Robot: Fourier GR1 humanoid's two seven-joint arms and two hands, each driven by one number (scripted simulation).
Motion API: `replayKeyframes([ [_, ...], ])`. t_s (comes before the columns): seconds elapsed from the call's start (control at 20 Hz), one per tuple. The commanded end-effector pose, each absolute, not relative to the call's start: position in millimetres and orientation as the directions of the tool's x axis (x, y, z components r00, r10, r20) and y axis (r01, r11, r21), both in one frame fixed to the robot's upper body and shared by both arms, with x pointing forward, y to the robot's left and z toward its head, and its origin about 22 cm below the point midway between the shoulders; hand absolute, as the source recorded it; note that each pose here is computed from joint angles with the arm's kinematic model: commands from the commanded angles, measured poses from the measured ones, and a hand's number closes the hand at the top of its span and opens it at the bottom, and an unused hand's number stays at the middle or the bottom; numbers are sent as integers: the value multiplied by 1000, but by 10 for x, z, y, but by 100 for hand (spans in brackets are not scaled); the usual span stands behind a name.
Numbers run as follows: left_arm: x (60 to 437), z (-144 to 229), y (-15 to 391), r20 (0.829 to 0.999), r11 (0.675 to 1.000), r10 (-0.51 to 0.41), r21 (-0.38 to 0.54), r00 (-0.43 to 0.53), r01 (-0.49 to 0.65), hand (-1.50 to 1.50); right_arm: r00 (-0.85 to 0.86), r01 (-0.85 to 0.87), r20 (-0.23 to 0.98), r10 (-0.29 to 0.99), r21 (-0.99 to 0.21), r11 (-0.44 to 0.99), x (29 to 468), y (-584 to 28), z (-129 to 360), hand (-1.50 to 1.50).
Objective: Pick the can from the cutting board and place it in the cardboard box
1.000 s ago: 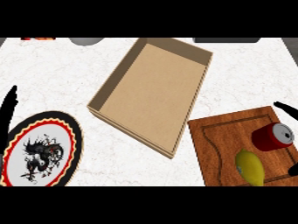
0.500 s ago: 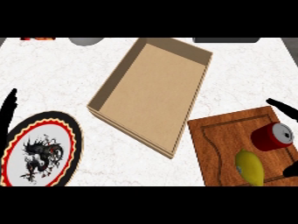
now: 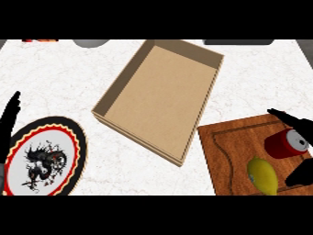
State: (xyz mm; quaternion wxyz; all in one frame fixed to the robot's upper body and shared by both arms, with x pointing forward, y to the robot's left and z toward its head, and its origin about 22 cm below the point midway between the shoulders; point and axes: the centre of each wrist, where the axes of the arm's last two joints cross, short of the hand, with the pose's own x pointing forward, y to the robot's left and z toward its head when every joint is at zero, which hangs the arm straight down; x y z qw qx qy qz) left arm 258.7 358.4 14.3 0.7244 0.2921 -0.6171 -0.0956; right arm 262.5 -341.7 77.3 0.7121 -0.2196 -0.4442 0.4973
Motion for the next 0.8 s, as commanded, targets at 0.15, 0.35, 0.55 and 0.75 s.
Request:
replayKeyframes([
  [0.15,2666,82,3608,836,804,-499,545,227,-240,0,168,-486,398,902,-763,427,2852,-3336,527,150],
  [0.35,2703,186,3585,832,800,-522,554,191,-229,0,79,-332,329,941,-881,336,2822,-3219,425,150],
  [0.55,2603,124,3523,838,811,-495,540,229,-224,0,71,-269,274,959,-921,283,2758,-3432,528,150],
  [0.75,2680,159,3466,840,811,-505,540,198,-225,0,-182,-334,263,947,-923,192,3261,-3421,696,150],
])
